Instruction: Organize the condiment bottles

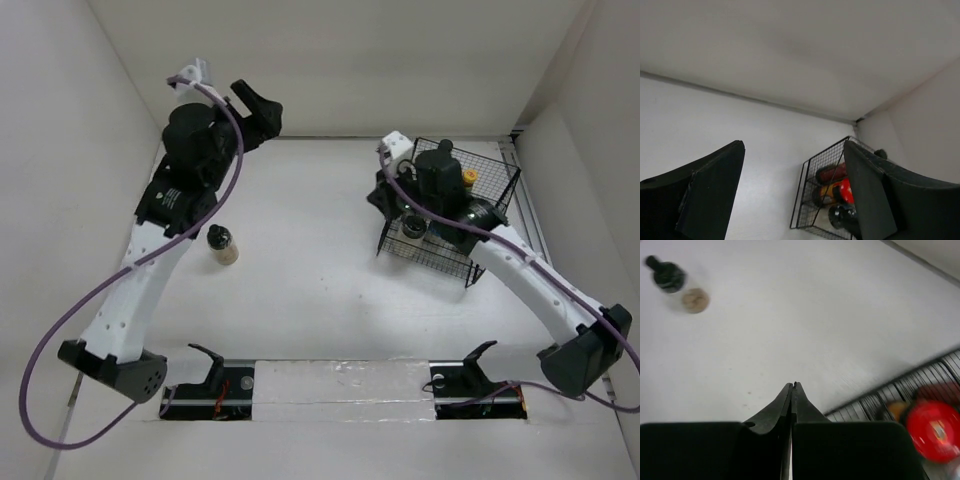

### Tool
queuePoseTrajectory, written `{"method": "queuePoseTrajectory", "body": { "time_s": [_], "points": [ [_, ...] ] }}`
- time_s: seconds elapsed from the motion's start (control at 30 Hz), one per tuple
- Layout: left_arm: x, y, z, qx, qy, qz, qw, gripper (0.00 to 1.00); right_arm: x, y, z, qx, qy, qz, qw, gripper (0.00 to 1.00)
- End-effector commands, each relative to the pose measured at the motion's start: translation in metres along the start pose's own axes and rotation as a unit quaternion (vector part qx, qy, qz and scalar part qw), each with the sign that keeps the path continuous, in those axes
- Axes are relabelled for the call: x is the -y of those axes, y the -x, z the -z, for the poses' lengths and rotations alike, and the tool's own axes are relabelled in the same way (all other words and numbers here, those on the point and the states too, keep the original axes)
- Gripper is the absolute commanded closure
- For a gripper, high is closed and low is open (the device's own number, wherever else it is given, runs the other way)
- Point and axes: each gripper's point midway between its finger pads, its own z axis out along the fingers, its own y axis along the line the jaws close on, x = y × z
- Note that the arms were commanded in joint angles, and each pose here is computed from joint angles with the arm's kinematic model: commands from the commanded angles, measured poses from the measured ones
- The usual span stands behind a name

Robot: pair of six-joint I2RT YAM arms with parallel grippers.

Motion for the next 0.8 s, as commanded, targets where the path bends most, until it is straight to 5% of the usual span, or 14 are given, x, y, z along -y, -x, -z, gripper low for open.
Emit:
{"method": "queuePoseTrajectory", "body": {
  "time_s": [0.0,0.1,0.13,0.17,0.3,0.4,0.77],
  "points": [
    [0.025,0.089,0.060,0.131,-0.026,0.044,0.990,0.23,-0.084,0.027,-0.036,0.059,0.135,0.047,0.988,1.00],
    [0.033,0.111,0.084,0.159,-0.041,0.053,0.985,0.22,-0.134,0.029,-0.061,0.070,0.196,0.076,0.975,0.89],
    [0.032,0.109,0.083,0.155,-0.038,0.051,0.986,0.20,-0.162,0.033,-0.066,0.083,0.228,0.091,0.966,0.80],
    [0.033,0.113,0.091,0.158,-0.041,0.052,0.985,0.20,-0.177,0.031,-0.088,0.073,0.243,0.101,0.962,0.60],
    [0.035,0.119,0.109,0.160,-0.048,0.057,0.984,0.19,-0.237,0.036,-0.127,0.073,0.310,0.125,0.940,0.28],
    [0.029,0.108,0.117,0.149,-0.047,0.060,0.986,0.19,-0.263,0.038,-0.154,0.076,0.321,0.136,0.934,0.20],
    [0.015,0.074,0.122,0.095,-0.038,0.045,0.994,0.18,-0.298,0.029,-0.237,0.076,0.317,0.135,0.935,0.16]
  ]
}}
